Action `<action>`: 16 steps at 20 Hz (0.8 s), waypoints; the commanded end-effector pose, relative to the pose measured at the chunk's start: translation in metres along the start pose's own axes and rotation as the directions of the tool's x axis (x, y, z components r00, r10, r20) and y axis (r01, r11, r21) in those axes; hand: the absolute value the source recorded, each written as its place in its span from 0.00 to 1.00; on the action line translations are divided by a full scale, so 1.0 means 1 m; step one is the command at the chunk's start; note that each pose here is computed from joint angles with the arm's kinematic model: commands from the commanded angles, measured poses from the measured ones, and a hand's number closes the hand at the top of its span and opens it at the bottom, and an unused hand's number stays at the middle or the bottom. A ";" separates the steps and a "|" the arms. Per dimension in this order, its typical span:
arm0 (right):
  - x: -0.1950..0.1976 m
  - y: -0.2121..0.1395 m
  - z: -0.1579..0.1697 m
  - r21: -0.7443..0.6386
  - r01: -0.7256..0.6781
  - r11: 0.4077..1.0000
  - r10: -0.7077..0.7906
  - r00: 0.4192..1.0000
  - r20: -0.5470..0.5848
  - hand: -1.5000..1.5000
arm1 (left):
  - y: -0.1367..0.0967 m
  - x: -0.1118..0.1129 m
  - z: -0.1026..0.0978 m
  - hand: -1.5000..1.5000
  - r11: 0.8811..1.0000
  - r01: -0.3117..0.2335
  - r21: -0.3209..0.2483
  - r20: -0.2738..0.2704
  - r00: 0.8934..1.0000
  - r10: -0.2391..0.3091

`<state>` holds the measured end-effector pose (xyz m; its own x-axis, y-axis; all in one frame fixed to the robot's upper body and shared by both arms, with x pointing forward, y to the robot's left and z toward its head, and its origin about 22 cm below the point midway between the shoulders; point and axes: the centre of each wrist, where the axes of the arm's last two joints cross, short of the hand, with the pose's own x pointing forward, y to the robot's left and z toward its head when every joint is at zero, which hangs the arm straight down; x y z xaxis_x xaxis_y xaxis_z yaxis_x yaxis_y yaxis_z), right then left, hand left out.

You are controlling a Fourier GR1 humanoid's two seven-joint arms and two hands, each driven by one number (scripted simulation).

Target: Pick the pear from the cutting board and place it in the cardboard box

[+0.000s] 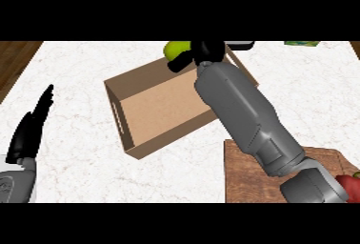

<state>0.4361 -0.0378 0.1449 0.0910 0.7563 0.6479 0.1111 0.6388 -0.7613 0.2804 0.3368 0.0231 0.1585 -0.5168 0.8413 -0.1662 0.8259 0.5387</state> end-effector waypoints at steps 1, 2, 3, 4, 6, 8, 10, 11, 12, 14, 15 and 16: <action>-0.005 0.003 -0.006 0.021 0.056 0.998 -0.055 0.997 -0.061 0.00 | 0.005 0.011 -0.006 0.50 1.000 0.007 -0.004 0.017 1.000 -0.007; -0.005 0.006 -0.005 0.015 0.054 0.998 -0.054 0.998 -0.027 0.00 | 0.006 0.010 -0.007 0.50 1.000 0.003 -0.003 0.003 1.000 -0.003; -0.007 0.007 -0.004 -0.011 0.073 0.997 -0.073 0.997 -0.009 0.00 | 0.002 0.010 -0.016 0.50 1.000 0.010 -0.007 0.024 1.000 -0.010; -0.014 0.010 -0.005 -0.001 0.081 0.997 -0.081 0.997 0.013 0.00 | -0.003 0.012 -0.007 0.50 1.000 -0.015 -0.009 0.014 1.000 0.015; -0.012 0.005 -0.009 -0.055 0.104 0.993 -0.100 0.993 0.058 0.00 | 0.000 0.004 -0.001 0.50 1.000 -0.011 0.002 0.034 0.999 0.011; -0.021 0.010 -0.005 -0.095 0.160 0.982 -0.149 0.982 0.117 0.00 | 0.005 0.012 -0.008 0.50 1.000 0.000 0.004 0.004 1.000 0.000; -0.016 0.005 -0.007 -0.143 0.211 0.967 -0.190 0.971 0.148 0.00 | -0.001 0.012 -0.003 0.50 1.000 0.005 -0.001 0.010 1.000 -0.005; -0.014 0.003 -0.008 -0.179 0.256 0.950 -0.230 0.961 0.150 0.00 | 0.005 0.008 -0.003 0.50 1.000 0.002 0.005 -0.003 1.000 -0.002; -0.015 0.002 -0.008 -0.187 0.286 0.940 -0.257 0.952 0.166 0.00 | -0.001 0.003 0.002 0.50 1.000 0.005 0.010 0.000 1.000 -0.005; -0.024 0.000 -0.010 -0.230 0.351 0.908 -0.315 0.932 0.179 0.00 | 0.000 -0.004 0.001 0.50 1.000 -0.001 0.023 -0.015 1.000 0.001; -0.002 -0.008 -0.010 -0.235 0.383 0.894 -0.349 0.921 0.172 0.00 | 0.006 -0.008 -0.003 0.50 1.000 0.005 0.014 -0.020 1.000 -0.005; -0.009 -0.008 -0.010 -0.232 0.413 0.881 -0.377 0.908 0.186 0.00 | 0.015 -0.006 -0.002 0.50 1.000 0.012 0.025 -0.025 1.000 -0.011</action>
<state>0.4435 -0.0491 0.1382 -0.0996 0.5529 0.8273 0.3164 0.8058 -0.5005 0.2816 0.3411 0.0239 0.1685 -0.5172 0.8391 -0.1780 0.8214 0.5419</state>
